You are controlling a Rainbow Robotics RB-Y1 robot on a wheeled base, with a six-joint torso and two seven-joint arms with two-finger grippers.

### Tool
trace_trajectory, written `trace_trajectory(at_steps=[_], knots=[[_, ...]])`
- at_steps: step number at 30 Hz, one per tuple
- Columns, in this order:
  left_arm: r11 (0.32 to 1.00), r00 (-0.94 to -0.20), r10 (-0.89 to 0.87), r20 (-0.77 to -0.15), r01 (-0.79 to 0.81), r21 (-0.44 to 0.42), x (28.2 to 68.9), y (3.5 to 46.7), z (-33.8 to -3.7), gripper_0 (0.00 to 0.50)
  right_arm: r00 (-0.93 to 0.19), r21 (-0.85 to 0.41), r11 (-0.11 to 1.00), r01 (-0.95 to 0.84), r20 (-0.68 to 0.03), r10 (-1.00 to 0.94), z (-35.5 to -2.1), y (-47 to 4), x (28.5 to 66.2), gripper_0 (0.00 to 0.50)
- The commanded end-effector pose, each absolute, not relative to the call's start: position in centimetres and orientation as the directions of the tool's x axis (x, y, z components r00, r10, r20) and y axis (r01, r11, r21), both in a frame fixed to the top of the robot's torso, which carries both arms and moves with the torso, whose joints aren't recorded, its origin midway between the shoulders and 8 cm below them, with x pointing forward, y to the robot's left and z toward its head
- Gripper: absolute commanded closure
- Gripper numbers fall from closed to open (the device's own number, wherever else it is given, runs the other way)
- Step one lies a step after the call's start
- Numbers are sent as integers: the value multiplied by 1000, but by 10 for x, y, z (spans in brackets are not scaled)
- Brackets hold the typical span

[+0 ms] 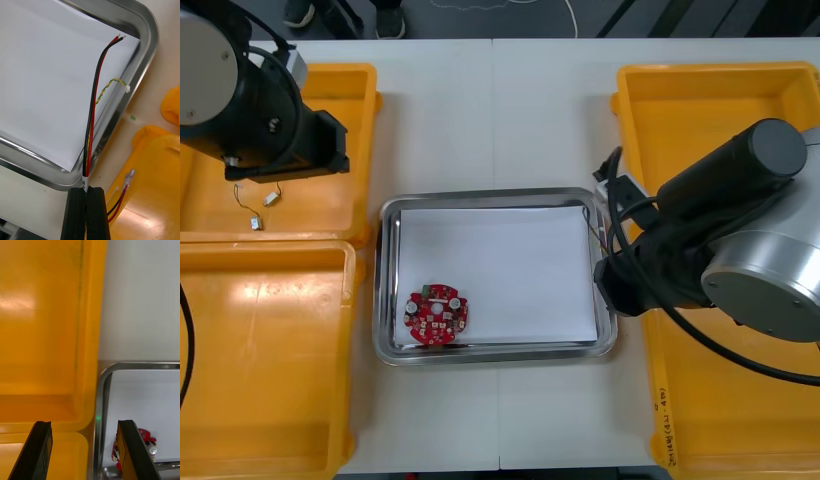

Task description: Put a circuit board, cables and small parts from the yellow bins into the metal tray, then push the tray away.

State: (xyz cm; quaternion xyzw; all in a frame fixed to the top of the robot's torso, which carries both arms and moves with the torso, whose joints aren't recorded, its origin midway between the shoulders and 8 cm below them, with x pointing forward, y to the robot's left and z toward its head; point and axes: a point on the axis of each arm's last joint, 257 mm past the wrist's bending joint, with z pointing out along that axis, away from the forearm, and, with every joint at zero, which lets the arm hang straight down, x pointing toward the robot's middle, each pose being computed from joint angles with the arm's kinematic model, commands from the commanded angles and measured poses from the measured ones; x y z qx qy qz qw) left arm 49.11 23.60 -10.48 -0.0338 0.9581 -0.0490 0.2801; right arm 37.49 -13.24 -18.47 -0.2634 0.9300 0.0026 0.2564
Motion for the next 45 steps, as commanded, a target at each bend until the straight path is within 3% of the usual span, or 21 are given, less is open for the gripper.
trace_trajectory(at_steps=[1,10,21,31,37,45], knots=[[998,-811,-63,-582,-37,-57,510,274,-57,0,-596,-226,753,-618,-491,-636,-169,-102,378,500],[998,-827,-65,-559,-44,-51,523,317,-44,0,-374,-339,538,-772,-443,-815,-160,-79,376,500],[997,-890,70,-451,54,48,524,367,-74,0,-178,-471,288,-834,-264,-948,-188,-69,394,500],[967,-870,255,-422,220,130,538,389,-97,0,-26,-477,104,-873,-167,-986,-202,-45,406,500],[938,-849,347,-399,306,166,543,400,-111,0,12,-501,34,-865,-88,-996,-220,-44,404,500],[924,-849,381,-366,341,173,544,409,-130,0,48,-441,-20,-897,-54,-997,-245,-44,391,500]])
